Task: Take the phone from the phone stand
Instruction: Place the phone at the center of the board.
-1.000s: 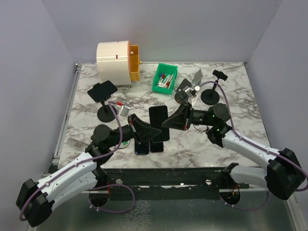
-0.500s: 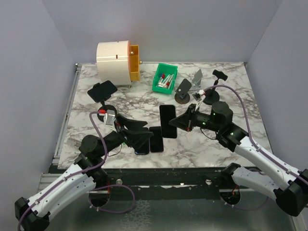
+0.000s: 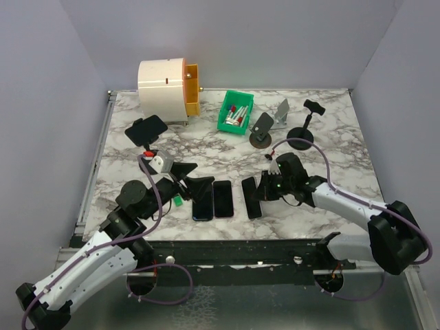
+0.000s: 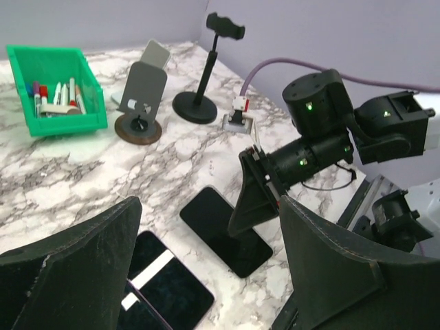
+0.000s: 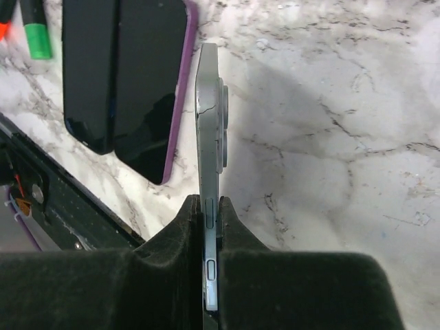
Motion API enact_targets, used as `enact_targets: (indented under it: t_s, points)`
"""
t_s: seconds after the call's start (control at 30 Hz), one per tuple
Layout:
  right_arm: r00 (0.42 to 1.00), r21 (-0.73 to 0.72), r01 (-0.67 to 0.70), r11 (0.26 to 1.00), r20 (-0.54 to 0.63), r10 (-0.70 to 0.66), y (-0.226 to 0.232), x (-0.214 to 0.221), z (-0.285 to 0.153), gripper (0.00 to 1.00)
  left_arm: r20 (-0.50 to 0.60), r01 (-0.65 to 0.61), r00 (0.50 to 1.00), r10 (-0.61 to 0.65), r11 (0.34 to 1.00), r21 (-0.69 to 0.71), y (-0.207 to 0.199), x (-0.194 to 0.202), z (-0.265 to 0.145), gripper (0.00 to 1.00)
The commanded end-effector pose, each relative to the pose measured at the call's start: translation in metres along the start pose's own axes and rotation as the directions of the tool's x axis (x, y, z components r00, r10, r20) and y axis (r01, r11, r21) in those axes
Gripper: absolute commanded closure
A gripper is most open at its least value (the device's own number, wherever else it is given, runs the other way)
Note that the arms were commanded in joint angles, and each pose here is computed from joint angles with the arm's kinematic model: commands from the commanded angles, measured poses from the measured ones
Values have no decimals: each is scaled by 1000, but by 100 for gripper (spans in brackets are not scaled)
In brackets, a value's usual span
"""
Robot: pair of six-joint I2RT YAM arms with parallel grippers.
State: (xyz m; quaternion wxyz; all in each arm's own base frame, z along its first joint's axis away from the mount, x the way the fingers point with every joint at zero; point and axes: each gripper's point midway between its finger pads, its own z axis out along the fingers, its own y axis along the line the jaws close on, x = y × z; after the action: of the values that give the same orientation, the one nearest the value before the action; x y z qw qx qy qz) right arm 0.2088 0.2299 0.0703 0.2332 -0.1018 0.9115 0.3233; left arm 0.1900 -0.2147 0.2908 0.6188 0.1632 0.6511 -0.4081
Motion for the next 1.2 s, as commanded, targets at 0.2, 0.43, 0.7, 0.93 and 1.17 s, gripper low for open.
enact_targets:
  t_s: [0.2,0.43,0.7,0.93,1.17]
  points:
    - [985,-198,-171,965,-11,172,9,-19,11,100,-44,-14,999,13,1000,-17,6,14,-4,19]
    - [964,-235,-265,935,-78,254,9,-11,24,100,-46,-16,999,16,1000,-2,3,14,-4,19]
    - [950,-228,-309,923,-120,288,2,-3,35,100,-63,-16,998,17,1000,12,1,17,-3,19]
    - [939,-237,-339,911,-148,311,1,2,42,100,-64,-20,998,21,1000,13,1,17,-3,19]
    - [933,-207,-351,913,-162,322,-6,10,46,90,-67,-20,998,21,1000,15,1,18,-3,19]
